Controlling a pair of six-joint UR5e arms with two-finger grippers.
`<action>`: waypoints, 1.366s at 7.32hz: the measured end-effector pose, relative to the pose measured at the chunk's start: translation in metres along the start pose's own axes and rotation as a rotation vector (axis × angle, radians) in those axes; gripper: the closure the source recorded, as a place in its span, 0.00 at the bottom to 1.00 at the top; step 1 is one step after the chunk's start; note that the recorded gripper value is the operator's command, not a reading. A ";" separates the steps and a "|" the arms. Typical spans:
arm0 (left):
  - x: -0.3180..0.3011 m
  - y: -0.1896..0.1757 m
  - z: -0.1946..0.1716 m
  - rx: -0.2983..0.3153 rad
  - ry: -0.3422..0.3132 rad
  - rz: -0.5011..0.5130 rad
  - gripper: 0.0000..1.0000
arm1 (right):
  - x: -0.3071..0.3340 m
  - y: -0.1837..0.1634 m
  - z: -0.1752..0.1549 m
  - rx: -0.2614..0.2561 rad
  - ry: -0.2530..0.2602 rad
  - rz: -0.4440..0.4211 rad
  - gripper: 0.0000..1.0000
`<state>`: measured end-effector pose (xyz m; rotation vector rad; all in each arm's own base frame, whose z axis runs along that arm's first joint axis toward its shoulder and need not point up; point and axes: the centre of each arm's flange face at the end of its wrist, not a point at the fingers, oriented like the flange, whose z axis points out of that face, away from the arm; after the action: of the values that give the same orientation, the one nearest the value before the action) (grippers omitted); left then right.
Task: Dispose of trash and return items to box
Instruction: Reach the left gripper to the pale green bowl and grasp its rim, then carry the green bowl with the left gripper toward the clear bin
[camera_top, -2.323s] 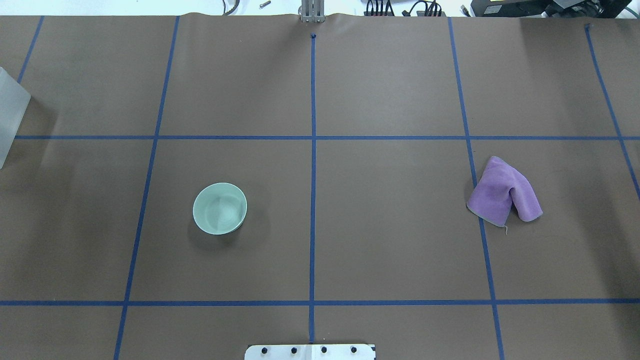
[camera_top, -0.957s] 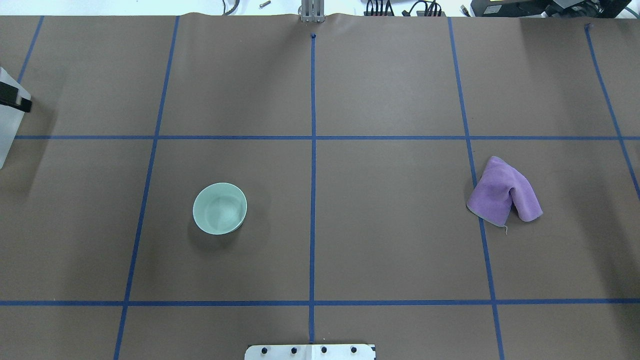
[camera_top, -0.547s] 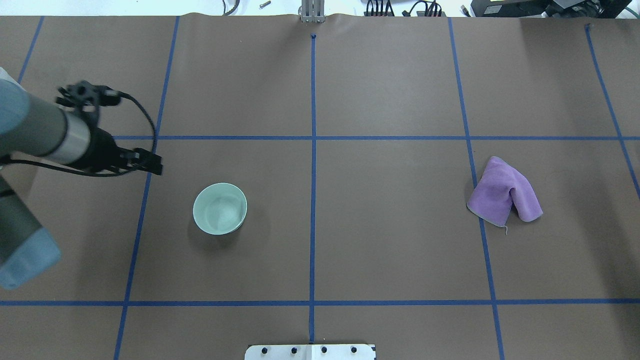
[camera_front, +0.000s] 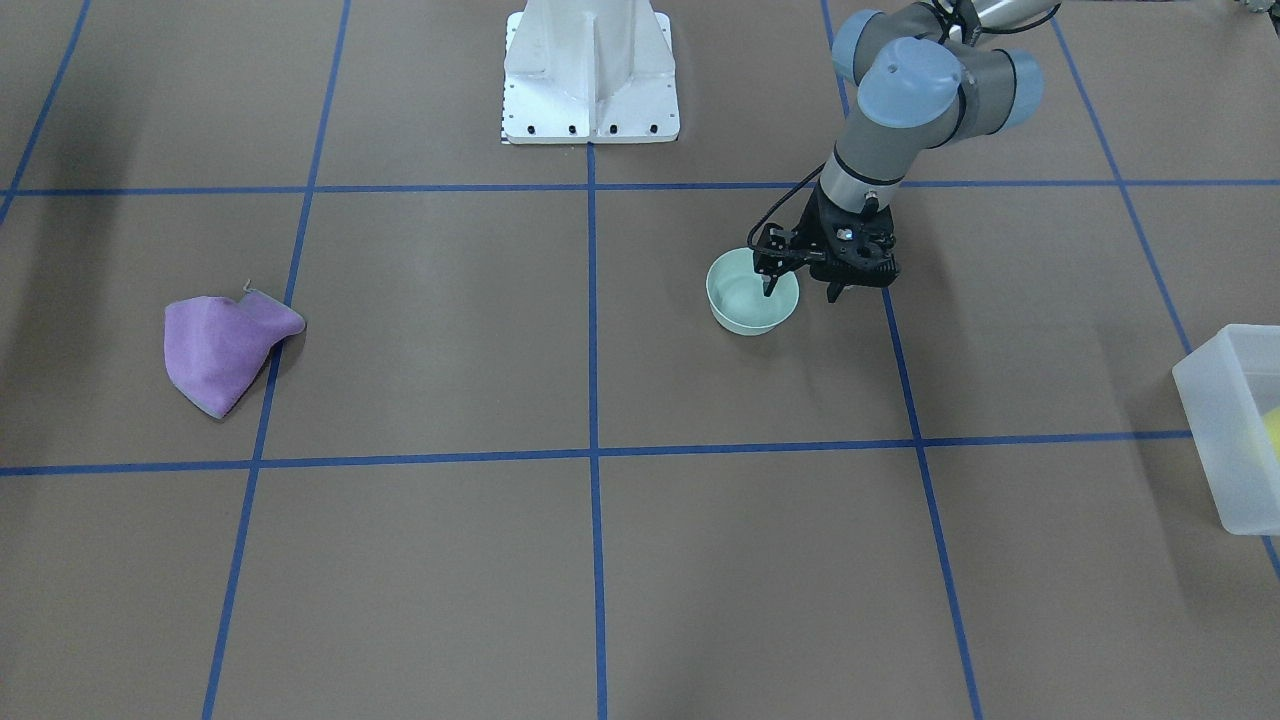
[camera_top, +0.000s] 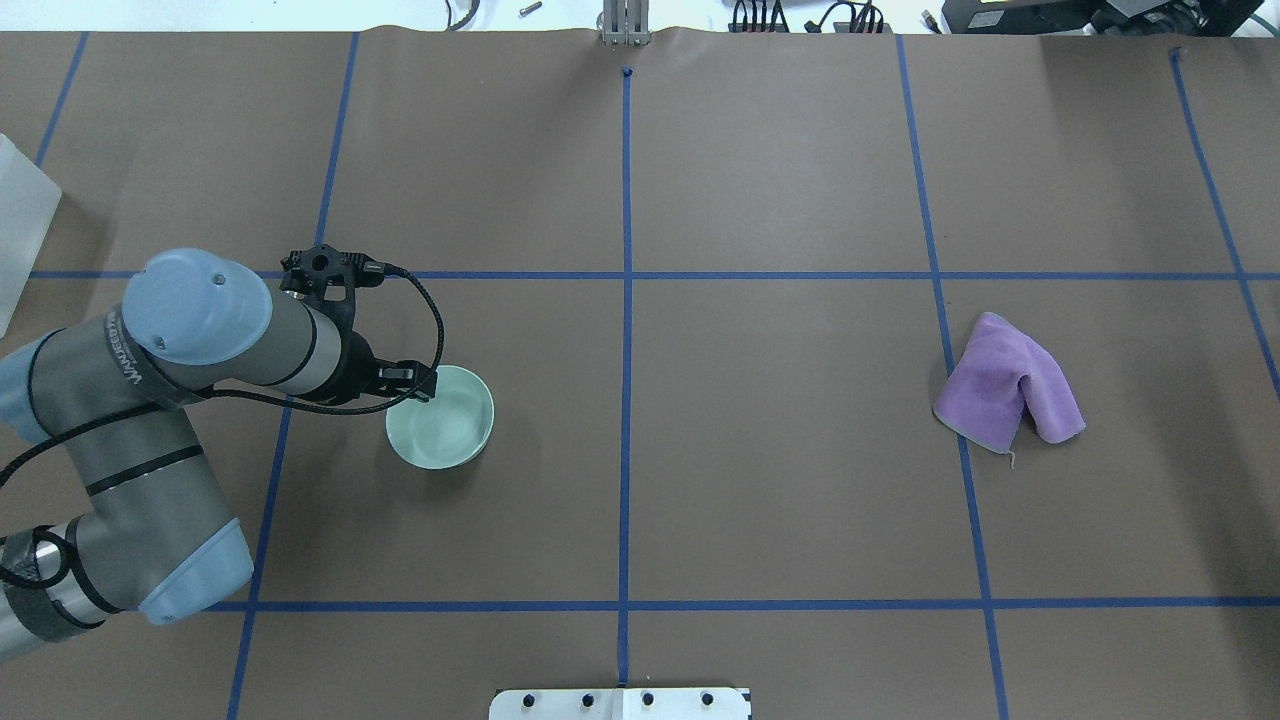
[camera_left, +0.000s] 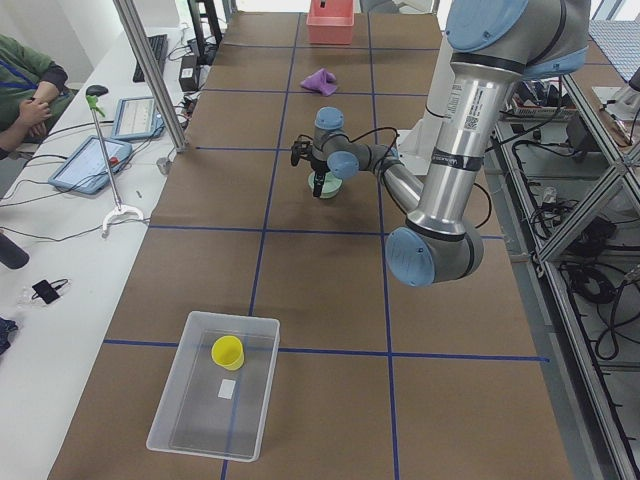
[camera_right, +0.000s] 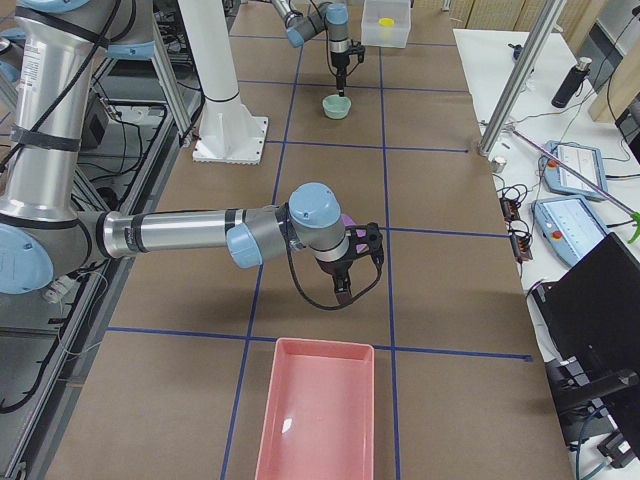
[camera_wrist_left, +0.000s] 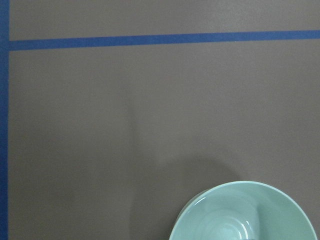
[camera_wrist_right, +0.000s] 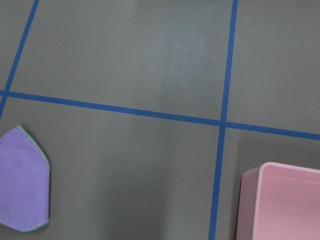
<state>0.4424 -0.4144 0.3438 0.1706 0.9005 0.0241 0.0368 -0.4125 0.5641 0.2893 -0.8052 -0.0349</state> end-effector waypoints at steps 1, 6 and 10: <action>0.003 0.005 0.008 -0.008 0.004 0.008 0.70 | 0.000 0.000 0.000 0.000 0.000 0.000 0.00; 0.024 0.017 0.007 -0.016 0.041 0.020 1.00 | 0.000 -0.001 0.000 0.001 0.000 -0.001 0.00; -0.059 -0.046 -0.085 0.062 0.070 -0.080 1.00 | -0.001 -0.002 0.000 0.000 -0.001 -0.002 0.00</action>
<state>0.3373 -0.4533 0.3307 0.1927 0.9775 -0.0730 0.0359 -0.4142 0.5631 0.2901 -0.8056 -0.0364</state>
